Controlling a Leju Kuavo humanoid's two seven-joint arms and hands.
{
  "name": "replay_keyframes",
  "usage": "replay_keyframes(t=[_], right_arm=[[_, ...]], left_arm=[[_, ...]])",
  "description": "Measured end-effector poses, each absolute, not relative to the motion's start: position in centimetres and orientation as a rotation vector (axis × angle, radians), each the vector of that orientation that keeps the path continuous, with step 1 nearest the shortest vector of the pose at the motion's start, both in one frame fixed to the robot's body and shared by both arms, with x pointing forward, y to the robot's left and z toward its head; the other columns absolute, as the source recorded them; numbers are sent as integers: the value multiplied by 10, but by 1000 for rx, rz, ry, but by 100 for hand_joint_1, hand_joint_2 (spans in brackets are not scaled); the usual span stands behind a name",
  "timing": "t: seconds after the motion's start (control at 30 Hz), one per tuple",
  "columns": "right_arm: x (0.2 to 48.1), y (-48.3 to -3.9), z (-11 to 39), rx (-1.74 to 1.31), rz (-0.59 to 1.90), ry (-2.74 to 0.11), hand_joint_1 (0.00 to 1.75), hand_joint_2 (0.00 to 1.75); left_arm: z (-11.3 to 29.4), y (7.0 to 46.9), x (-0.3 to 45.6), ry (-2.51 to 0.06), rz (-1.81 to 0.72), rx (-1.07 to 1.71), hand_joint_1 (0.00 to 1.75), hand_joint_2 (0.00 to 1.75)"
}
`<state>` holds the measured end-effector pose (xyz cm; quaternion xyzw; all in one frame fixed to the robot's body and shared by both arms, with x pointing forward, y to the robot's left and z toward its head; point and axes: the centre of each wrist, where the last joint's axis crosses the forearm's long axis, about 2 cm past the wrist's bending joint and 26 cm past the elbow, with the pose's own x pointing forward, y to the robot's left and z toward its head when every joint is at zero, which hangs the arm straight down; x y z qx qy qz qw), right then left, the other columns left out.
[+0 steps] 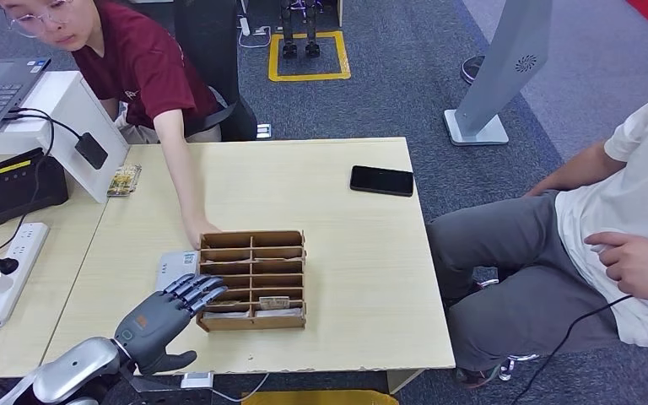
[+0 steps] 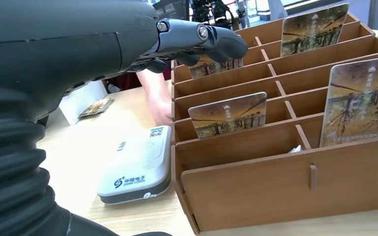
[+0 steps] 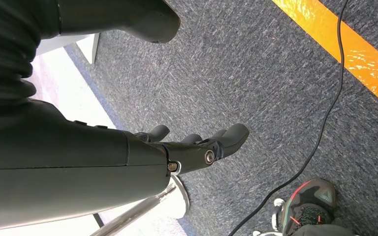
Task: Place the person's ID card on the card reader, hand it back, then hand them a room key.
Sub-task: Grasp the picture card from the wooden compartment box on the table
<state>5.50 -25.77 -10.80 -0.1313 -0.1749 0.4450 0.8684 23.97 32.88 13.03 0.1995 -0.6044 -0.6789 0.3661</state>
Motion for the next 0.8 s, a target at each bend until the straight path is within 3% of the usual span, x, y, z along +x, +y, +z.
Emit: replay_keyframes(t=[0.8], right_arm=[[55, -257, -108, -284, 922, -372, 0, 175]], left_arm=[[119, 308, 242, -1572, -1737, 738, 0, 175]])
